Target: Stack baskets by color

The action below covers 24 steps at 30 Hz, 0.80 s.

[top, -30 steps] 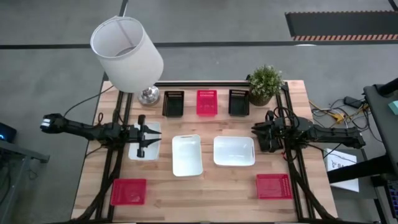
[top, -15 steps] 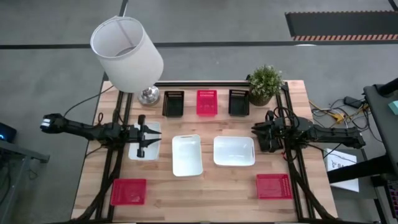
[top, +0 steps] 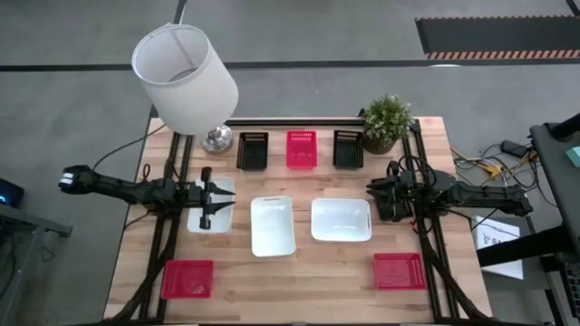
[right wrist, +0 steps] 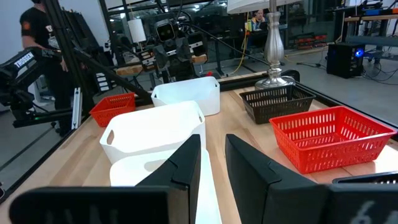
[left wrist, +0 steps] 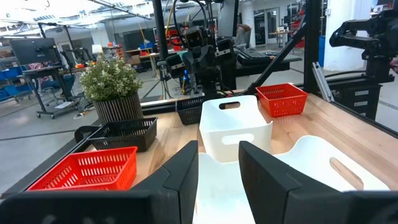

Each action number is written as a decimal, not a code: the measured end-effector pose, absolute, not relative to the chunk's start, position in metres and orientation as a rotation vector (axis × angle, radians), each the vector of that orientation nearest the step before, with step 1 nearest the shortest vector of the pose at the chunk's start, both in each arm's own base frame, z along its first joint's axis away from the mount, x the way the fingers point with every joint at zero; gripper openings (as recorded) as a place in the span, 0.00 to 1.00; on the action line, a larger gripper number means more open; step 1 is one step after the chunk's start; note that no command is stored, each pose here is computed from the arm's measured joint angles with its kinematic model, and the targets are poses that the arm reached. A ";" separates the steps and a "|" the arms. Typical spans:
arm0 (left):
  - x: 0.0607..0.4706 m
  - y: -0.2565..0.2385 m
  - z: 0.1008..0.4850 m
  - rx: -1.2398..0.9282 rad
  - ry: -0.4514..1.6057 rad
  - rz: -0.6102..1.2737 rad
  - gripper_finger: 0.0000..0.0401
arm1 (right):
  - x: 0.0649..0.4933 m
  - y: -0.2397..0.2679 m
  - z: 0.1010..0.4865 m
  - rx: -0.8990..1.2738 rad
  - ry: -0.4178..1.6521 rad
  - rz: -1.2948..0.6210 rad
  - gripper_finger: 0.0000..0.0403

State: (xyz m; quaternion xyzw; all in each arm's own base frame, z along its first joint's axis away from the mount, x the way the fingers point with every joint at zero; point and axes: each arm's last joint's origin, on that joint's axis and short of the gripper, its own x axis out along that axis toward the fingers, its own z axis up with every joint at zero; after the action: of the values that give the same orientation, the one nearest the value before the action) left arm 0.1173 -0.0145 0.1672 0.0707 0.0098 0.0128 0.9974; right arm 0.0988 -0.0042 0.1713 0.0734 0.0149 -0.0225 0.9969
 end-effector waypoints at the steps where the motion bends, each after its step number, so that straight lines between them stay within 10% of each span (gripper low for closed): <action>1: 0.117 -0.015 0.167 0.142 0.020 0.026 0.25 | 0.099 -0.004 0.171 0.147 0.029 -0.046 0.17; 24: 0.097 -0.008 0.228 -0.396 -0.666 0.042 0.25 | 0.099 -0.004 0.171 0.210 0.027 -0.046 0.17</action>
State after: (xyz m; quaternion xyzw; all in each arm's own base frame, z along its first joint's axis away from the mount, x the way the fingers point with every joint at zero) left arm 0.0970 -0.0081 0.2281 -0.1933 -0.3245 0.0202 0.9257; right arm 0.0988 -0.0042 0.1714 0.1047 0.0136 -0.0231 0.9941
